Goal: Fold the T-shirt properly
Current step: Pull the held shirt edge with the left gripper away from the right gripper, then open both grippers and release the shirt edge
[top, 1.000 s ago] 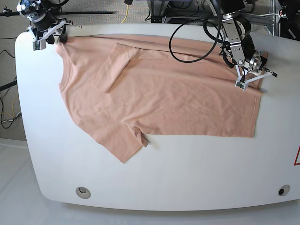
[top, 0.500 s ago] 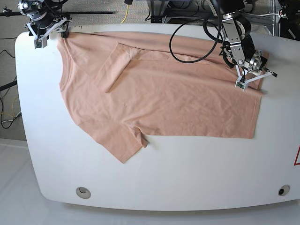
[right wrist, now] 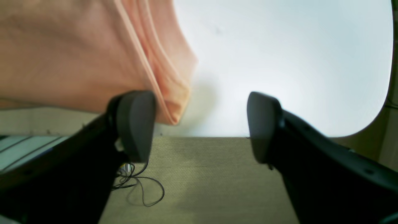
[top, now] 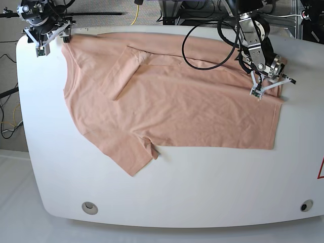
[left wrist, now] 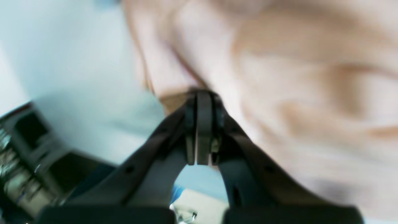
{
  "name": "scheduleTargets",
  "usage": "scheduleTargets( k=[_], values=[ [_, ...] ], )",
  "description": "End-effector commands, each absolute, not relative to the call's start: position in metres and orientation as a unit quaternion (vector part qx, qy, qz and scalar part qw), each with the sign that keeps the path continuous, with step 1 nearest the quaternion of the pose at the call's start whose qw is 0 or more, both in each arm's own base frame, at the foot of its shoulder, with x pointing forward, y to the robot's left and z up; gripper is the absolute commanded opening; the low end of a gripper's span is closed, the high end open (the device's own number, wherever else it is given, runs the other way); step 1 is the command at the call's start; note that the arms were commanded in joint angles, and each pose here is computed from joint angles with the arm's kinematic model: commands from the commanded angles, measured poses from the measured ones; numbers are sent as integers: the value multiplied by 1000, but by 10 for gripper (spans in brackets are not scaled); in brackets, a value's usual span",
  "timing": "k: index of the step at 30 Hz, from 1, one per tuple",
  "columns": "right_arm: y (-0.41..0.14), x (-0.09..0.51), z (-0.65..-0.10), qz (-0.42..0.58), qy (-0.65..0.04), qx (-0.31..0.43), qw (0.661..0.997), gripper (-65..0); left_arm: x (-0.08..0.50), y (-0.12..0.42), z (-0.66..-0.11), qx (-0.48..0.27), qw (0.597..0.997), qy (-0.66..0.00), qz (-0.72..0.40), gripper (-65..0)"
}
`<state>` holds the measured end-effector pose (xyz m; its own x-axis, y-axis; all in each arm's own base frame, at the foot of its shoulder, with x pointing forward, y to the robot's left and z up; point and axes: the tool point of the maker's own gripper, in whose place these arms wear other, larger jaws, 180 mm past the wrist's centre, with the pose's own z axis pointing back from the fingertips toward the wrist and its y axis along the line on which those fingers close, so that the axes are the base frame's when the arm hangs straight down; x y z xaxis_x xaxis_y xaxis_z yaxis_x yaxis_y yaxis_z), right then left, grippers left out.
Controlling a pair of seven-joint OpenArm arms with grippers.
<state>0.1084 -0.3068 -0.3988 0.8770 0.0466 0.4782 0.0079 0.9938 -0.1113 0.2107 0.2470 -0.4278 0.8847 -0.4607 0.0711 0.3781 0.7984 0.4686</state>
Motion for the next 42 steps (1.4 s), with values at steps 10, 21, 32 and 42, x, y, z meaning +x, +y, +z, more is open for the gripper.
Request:
scheduleTargets(
  k=[10,21,32,42],
  values=[
    [-310,124,-381,22,-274,-71,959,-215,214,220,-428,200,943,-89,-250,-650],
    [-304,125,-379,17,-272,-51,961,-217,212,224,-423,210,942,-90,-247,-650],
    [-300,133,-376,14,-282,-34,959,-217,208,254,-404,294,920,-50,-255,-650],
    [-288,145,-378,30,-278,-21,960,-217,216,271,-383,339,908,-46,-243,-650]
  ],
)
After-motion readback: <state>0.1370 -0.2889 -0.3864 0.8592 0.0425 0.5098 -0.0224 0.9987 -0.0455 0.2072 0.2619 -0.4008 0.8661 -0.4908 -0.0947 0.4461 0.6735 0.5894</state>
